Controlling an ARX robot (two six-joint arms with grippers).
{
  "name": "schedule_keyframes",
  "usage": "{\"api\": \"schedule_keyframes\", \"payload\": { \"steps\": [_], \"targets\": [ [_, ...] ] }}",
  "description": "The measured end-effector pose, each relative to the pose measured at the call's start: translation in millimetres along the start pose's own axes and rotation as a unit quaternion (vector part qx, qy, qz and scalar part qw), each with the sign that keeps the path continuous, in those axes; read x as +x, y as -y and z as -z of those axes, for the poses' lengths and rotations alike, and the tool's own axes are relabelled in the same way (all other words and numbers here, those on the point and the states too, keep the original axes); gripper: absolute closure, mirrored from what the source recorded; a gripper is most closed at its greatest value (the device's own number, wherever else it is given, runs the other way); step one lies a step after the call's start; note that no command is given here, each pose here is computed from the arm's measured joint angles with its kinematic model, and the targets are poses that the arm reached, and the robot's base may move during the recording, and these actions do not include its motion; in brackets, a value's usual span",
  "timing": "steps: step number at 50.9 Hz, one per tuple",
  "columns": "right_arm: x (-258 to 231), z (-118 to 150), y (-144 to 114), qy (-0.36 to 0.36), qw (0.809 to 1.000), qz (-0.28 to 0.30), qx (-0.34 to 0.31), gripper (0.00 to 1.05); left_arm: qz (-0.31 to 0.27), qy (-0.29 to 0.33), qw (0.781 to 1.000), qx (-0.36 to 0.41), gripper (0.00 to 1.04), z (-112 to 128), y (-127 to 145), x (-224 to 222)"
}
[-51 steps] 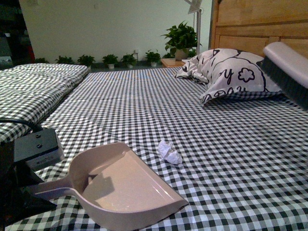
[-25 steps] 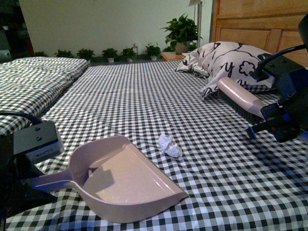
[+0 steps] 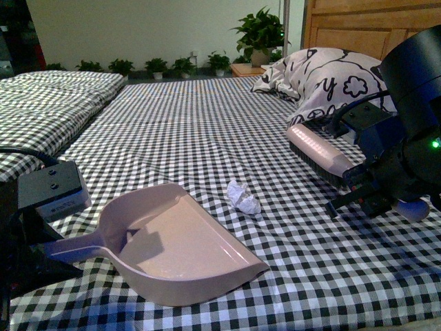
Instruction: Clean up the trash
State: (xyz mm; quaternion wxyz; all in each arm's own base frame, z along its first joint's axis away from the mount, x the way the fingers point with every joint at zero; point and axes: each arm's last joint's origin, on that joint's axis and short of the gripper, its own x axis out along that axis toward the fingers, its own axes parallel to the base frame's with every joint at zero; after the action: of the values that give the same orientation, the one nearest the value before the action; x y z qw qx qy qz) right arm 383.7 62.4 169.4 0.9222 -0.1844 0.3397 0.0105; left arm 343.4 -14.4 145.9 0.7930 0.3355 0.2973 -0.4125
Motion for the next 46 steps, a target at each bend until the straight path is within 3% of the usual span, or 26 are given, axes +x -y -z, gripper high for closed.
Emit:
{"api": "schedule_keyframes", "payload": {
  "steps": [33,46],
  "targets": [
    [-4.0,43.6,-42.6,-0.022,0.998,-0.057,-0.019,0.85,0.0,0.0,1.0,0.0,0.79,0.0,0.0,0.0],
    [-22.4,52.6,-69.3,-0.013,0.993,-0.116,-0.01,0.85,0.0,0.0,1.0,0.0,0.79,0.0,0.0,0.0]
  ]
}}
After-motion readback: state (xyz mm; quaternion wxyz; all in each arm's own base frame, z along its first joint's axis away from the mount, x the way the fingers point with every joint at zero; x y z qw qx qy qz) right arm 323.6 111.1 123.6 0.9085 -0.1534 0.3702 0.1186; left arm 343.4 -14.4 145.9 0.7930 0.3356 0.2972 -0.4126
